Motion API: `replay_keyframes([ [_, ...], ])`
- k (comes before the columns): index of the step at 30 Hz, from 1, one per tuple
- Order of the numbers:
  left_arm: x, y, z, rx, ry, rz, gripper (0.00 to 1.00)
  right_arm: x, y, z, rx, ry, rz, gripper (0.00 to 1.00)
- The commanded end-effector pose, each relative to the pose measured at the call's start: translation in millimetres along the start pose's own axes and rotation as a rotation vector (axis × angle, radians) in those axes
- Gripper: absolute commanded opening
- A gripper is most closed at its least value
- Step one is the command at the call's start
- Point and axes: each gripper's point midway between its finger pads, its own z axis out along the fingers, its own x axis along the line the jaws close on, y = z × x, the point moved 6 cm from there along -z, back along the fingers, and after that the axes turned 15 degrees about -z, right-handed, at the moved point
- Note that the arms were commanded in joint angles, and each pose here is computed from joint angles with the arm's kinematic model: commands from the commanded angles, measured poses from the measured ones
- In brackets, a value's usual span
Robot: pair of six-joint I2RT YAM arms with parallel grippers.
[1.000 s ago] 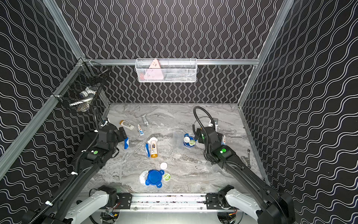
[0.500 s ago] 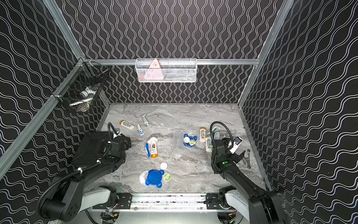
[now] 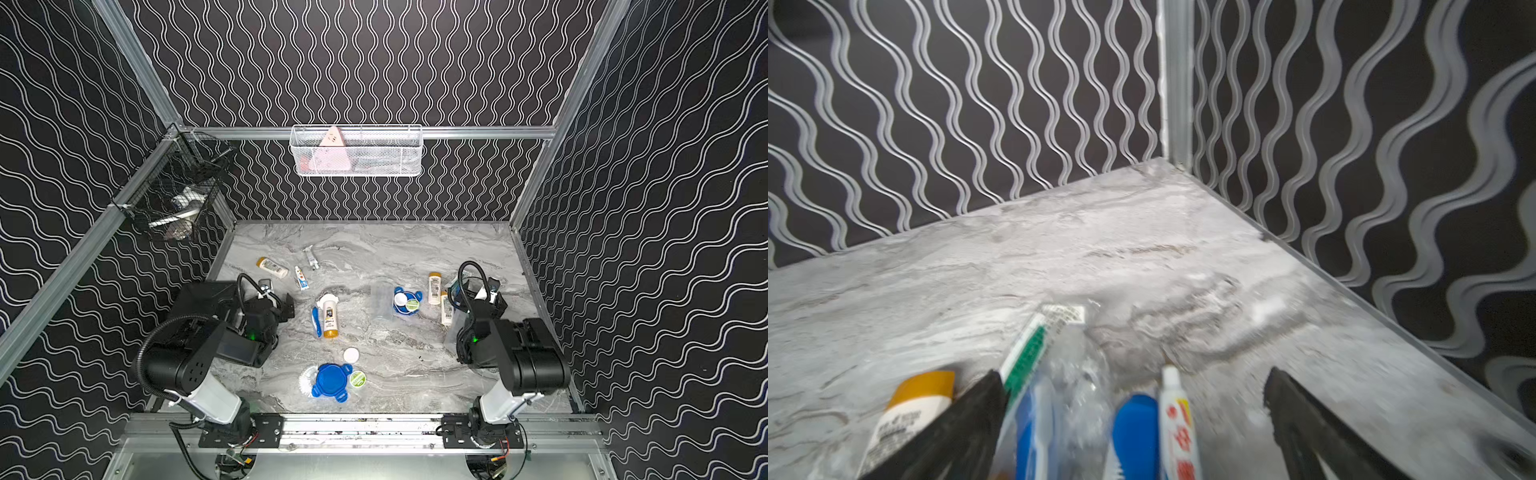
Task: Take out toiletry kits
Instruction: Reset both arms
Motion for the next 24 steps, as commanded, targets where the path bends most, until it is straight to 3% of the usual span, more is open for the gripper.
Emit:
replay_keyframes([
  [1, -12.7, 19.9, 6.3, -0.083, -0.059, -0.004, 0.99, 9.2, -6.3, 9.6, 0.118, 0.180, 0.009, 1.00],
  [4, -11.1, 19.9, 9.2, -0.065, -0.047, -0.013, 0.99, 8.8, -5.0, 20.9, 0.091, 0.216, 0.015, 1.00],
  [7, -10.3, 19.5, 9.3, -0.061, -0.044, -0.013, 0.99, 7.2, -7.2, 21.1, 0.160, 0.210, 0.014, 1.00],
  [10, -9.6, 19.0, 9.1, -0.060, -0.039, -0.013, 0.99, 8.4, -4.9, 21.1, 0.106, 0.202, 0.008, 1.00],
  [24, -10.4, 20.1, 8.7, -0.069, -0.038, -0.003, 0.99, 10.9, -5.2, 22.6, 0.128, 0.200, -0.007, 1.00],
])
